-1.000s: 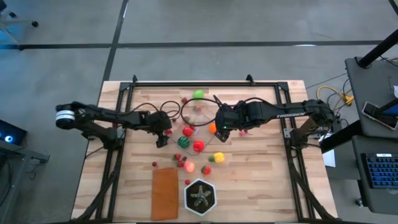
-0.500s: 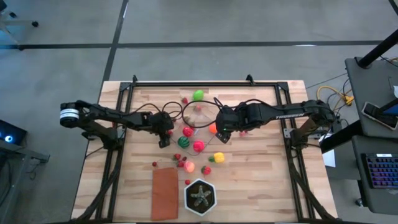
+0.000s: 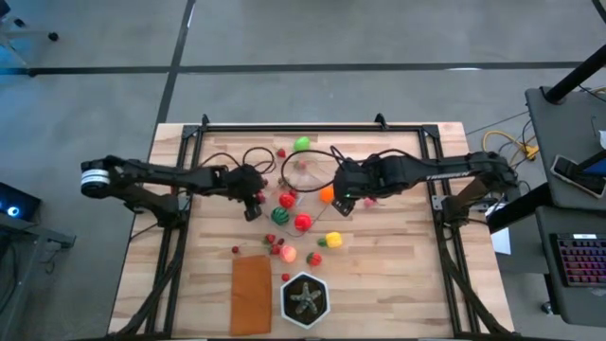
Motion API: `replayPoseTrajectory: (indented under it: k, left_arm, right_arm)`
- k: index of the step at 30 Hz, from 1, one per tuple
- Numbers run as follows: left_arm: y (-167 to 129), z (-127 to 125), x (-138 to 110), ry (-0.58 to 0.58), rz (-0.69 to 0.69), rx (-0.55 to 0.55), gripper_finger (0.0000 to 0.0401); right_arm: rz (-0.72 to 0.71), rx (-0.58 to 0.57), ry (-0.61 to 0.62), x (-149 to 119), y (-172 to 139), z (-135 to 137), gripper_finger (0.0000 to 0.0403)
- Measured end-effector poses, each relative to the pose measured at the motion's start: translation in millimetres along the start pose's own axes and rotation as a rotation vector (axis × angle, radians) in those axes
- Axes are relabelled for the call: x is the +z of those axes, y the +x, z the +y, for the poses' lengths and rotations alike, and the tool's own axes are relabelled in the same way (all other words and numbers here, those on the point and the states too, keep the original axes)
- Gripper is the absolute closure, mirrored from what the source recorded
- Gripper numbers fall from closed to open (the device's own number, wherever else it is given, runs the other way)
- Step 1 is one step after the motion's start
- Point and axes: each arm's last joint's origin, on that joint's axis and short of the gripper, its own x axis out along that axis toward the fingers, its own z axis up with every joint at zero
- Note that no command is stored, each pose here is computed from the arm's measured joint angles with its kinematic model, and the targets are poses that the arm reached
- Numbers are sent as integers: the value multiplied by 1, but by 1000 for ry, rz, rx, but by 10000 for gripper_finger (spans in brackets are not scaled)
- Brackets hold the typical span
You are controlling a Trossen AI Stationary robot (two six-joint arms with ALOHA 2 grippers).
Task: Pick and placing Produce into tupperware
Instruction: Put the red strawberry into the transparent bin
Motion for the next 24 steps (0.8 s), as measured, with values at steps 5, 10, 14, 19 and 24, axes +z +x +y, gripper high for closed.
replayPoseTrajectory:
  k: [5, 10, 14, 19, 24]
  left_arm:
    - [-36, -2, 24, -19, -159, 18, 267]
    - [-70, -4, 48, -27, -332, 22, 266]
    - [-79, -16, 69, 42, -433, -123, 266]
    - [-52, -29, 81, 89, -354, -160, 265]
    - [-23, -37, 91, 26, -264, -172, 258]
  right_arm:
    - [-71, -12, 31, 1, -16, -11, 74]
    - [-116, -7, 59, 0, -29, -20, 74]
    - [-128, -5, 64, 0, -33, -23, 74]
    - [-125, -10, 61, -1, -34, -24, 74]
    - [-111, -23, 52, -2, -33, -25, 74]
